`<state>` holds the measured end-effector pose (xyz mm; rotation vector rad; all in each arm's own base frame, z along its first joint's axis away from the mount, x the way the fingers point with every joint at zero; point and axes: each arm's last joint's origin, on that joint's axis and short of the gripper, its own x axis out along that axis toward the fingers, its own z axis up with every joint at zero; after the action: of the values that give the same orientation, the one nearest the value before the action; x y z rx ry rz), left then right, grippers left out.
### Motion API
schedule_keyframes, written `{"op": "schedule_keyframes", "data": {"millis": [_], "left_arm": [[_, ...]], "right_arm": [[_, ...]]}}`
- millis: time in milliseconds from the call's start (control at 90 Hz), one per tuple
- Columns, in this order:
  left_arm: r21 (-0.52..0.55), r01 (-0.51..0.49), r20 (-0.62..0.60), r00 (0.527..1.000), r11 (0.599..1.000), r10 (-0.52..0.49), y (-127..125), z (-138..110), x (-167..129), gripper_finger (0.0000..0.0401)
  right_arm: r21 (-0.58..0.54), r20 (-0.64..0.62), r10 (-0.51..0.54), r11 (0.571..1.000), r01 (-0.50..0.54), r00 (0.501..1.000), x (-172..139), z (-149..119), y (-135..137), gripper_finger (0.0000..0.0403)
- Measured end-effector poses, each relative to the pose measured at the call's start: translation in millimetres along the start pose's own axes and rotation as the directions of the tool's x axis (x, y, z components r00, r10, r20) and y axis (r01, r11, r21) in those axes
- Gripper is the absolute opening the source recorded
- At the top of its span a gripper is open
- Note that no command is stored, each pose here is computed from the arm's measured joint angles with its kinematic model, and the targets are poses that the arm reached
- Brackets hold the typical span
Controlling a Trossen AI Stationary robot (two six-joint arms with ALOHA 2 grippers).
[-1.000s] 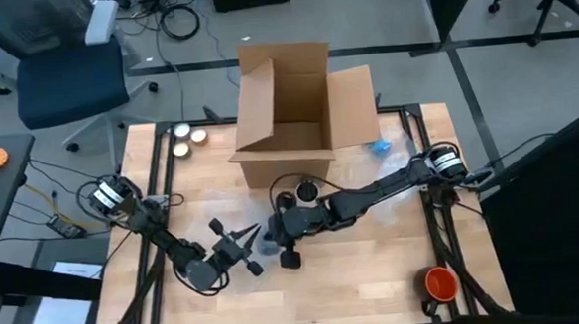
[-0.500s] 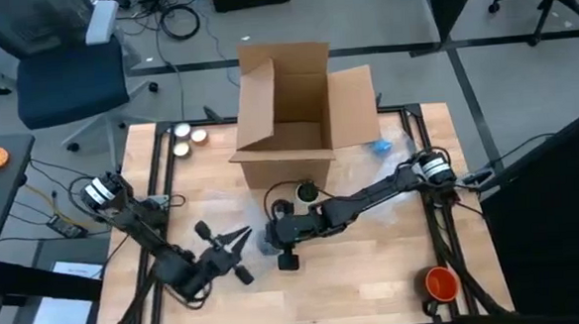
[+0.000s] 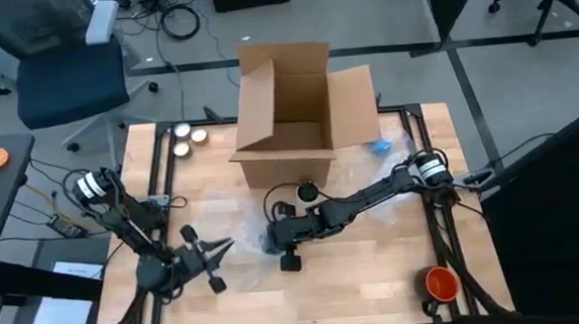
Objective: Wrap mug
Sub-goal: Wrap the blue cup with the transparent bubble wrap
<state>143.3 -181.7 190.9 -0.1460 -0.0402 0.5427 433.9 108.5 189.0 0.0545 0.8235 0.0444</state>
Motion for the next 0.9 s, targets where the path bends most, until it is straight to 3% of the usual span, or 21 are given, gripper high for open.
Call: {"op": "schedule_keyframes", "data": {"millis": [133, 356, 611, 767, 900], "left_arm": [[-0.088, 0.031, 0.000, 1.000, 0.996, -0.031, 13, 13, -4, 0.0023], [-0.043, 0.036, -0.005, 0.999, 0.998, -0.036, 17, 27, -7, 0.0023], [-0.039, 0.040, -0.003, 0.999, 0.998, -0.040, 15, 18, -7, 0.0023], [-0.038, 0.149, 0.008, 0.989, 0.988, -0.149, 10, 7, 0, 0.0023], [-0.113, 0.255, -0.026, 0.966, 0.960, -0.259, 8, -5, 19, 0.0023]], "right_arm": [[0.011, -0.083, 0.013, 1.000, -0.012, 0.996, -6, -2, -5, 0.0000], [-0.003, -0.138, -0.006, 1.000, 0.005, 0.990, -13, 6, -9, 0.0000], [-0.007, -0.154, 0.019, 1.000, -0.020, 0.988, -17, 11, -9, 0.0000], [-0.006, -0.217, 0.017, 1.000, -0.019, 0.976, -18, 6, -12, 0.0000], [-0.025, -0.239, 0.027, 0.999, -0.034, 0.971, -19, 4, -14, 0.0000]]}}
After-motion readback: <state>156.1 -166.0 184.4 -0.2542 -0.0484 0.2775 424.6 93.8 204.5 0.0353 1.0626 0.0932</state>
